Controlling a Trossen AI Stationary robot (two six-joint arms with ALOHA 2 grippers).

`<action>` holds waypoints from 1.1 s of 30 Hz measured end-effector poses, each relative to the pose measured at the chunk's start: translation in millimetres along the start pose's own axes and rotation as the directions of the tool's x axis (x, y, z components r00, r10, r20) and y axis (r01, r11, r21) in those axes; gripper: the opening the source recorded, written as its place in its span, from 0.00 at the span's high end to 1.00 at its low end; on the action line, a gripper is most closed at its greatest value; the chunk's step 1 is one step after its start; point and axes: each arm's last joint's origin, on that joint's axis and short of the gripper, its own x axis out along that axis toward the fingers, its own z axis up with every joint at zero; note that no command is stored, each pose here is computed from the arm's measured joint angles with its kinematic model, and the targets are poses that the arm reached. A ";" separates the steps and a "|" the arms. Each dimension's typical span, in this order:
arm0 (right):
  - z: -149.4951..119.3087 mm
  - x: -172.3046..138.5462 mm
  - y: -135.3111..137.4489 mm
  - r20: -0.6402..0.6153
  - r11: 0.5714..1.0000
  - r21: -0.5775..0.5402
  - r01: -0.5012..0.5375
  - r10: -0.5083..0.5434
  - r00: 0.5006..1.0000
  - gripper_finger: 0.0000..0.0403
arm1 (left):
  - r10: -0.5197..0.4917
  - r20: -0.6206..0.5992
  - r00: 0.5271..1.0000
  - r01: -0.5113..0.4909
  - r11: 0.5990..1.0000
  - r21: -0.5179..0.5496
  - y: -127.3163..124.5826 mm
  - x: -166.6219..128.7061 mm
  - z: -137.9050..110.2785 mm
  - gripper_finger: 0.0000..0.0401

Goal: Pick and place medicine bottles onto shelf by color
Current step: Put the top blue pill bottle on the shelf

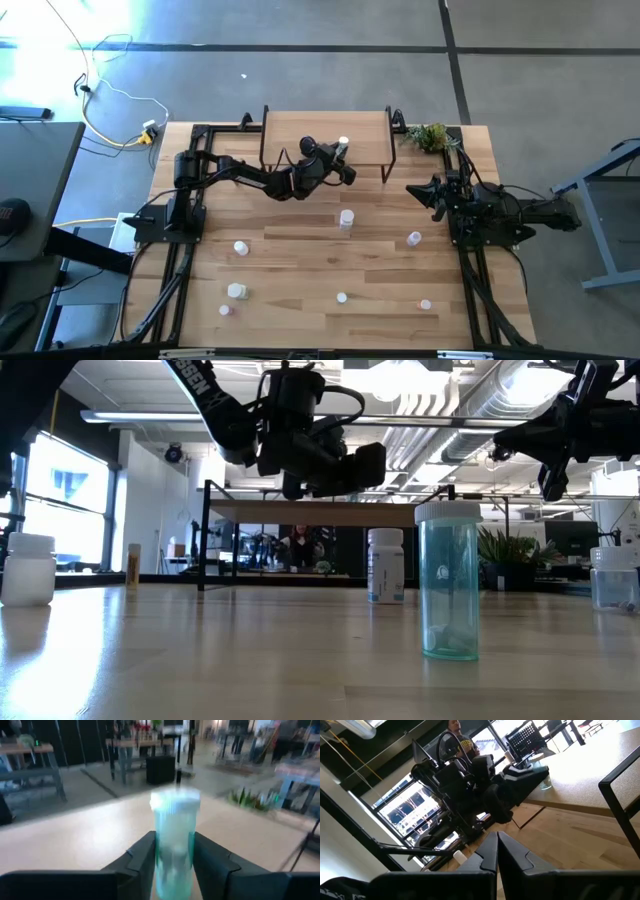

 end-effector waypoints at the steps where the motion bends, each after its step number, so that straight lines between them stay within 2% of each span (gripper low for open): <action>1: 0.0 0.0 0.0 0.000 1.000 0.000 0.000 0.000 1.000 1.00 | 0.003 -0.009 1.000 -0.003 1.000 0.012 0.3 0.1 -3.1 0.69; 8: 0.1 0.0 0.1 0.000 1.000 0.000 -0.001 0.001 1.000 1.00 | -0.003 -0.006 1.000 0.003 1.000 0.005 -0.4 -0.3 -2.7 0.61; 33: 0.1 0.0 0.1 0.001 1.000 0.000 0.000 0.000 1.000 1.00 | 0.006 0.009 1.000 -0.005 1.000 -0.008 0.2 0.0 -0.1 0.60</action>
